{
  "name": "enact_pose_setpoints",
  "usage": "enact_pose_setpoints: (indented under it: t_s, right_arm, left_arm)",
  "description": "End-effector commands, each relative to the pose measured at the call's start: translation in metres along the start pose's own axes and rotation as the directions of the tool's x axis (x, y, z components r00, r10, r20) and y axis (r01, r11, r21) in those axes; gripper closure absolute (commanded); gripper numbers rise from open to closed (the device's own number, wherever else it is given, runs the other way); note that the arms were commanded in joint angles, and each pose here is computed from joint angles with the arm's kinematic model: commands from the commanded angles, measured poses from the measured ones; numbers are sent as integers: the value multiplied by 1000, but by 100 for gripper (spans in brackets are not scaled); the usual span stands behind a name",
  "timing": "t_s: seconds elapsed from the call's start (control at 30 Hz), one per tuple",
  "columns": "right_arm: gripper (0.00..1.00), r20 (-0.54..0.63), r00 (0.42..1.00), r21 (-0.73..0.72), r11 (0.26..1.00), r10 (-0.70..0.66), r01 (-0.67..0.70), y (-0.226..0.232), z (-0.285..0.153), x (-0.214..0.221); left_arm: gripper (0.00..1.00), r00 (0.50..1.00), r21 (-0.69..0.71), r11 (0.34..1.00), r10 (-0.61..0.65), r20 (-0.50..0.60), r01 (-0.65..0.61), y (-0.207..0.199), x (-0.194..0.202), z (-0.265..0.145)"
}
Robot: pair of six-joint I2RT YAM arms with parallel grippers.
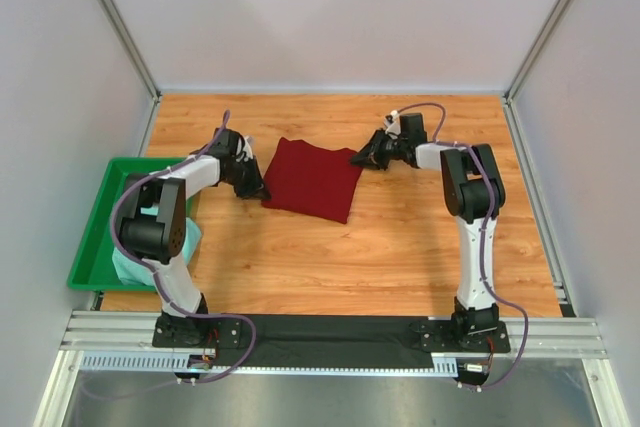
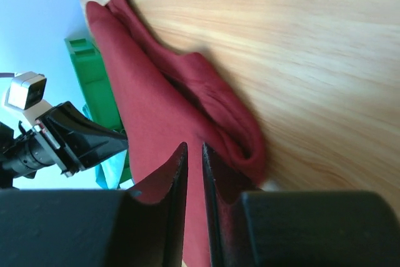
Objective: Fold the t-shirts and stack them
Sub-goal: Fold the tshirt
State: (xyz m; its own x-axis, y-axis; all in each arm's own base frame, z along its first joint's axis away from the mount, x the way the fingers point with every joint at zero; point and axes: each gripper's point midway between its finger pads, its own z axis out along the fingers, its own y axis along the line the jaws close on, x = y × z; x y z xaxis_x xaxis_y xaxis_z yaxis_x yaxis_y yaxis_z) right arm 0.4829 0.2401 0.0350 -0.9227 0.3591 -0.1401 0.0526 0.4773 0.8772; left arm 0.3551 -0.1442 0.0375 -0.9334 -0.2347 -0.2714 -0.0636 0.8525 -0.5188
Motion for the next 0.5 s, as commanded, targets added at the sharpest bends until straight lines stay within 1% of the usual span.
enact_pose_setpoints:
  t_s: [0.0, 0.03, 0.07, 0.1, 0.13, 0.17, 0.2, 0.23, 0.27, 0.3, 0.33, 0.37, 0.4, 0.43, 0.47]
  right_arm:
    - [82, 12, 1000, 69, 998, -12, 11, -20, -12, -2]
    - [81, 19, 999, 83, 996, -38, 37, -18, -16, -5]
    - [76, 31, 998, 94, 994, -54, 51, -14, -21, -10]
    - [74, 25, 998, 131, 990, -49, 46, -16, -25, -9]
    - [73, 39, 994, 136, 986, -105, 99, -2, -35, -15]
    - [67, 44, 990, 152, 981, -132, 124, 5, -42, -18]
    - [63, 42, 990, 184, 975, -138, 128, 12, -51, -18]
    - [58, 43, 987, 195, 970, -158, 147, 19, -57, -18]
    - [48, 51, 973, 209, 955, -224, 209, 31, -69, -22]
    - [42, 36, 974, 254, 945, -223, 207, 28, -76, -18]
    - [37, 30, 970, 273, 935, -242, 225, 28, -80, -18]
    - [28, 9, 963, 291, 922, -270, 256, 23, -84, -15]
    - [23, -4, 957, 292, 915, -288, 277, 21, -84, -14]
    - [21, -19, 956, 288, 914, -294, 287, 18, -81, -13]
    - [17, -43, 955, 286, 913, -292, 292, 13, -79, -11]
  left_arm:
    - [90, 999, -122, 992, 34, -38, -39, 22, -1, 4]
    - [90, 999, -130, 991, 35, -42, -40, 23, -1, 4]
    - [90, 999, -147, 988, 40, -24, -43, 24, -4, -1]
    - [89, 999, -151, 988, 40, -28, -44, 21, -4, -7]
    - [87, 998, -146, 988, 52, -26, -55, 16, -4, -13]
    - [83, 997, -124, 989, 77, 10, -75, 3, -9, -30]
    - [75, 996, -120, 989, 89, 18, -86, -4, -7, -41]
    - [70, 993, -111, 988, 109, 39, -104, -11, -7, -51]
    - [67, 989, -95, 988, 131, 70, -124, -25, -5, -73]
    - [63, 987, -85, 988, 136, 81, -129, -31, -3, -83]
    - [61, 986, -71, 989, 135, 96, -128, -37, -1, -93]
    - [58, 983, -44, 989, 143, 117, -139, -46, 6, -110]
    - [58, 982, -27, 990, 140, 125, -138, -50, 10, -118]
    - [58, 977, 10, 990, 139, 159, -143, -61, 15, -134]
    - [57, 981, 22, 991, 127, 145, -132, -60, 25, -136]
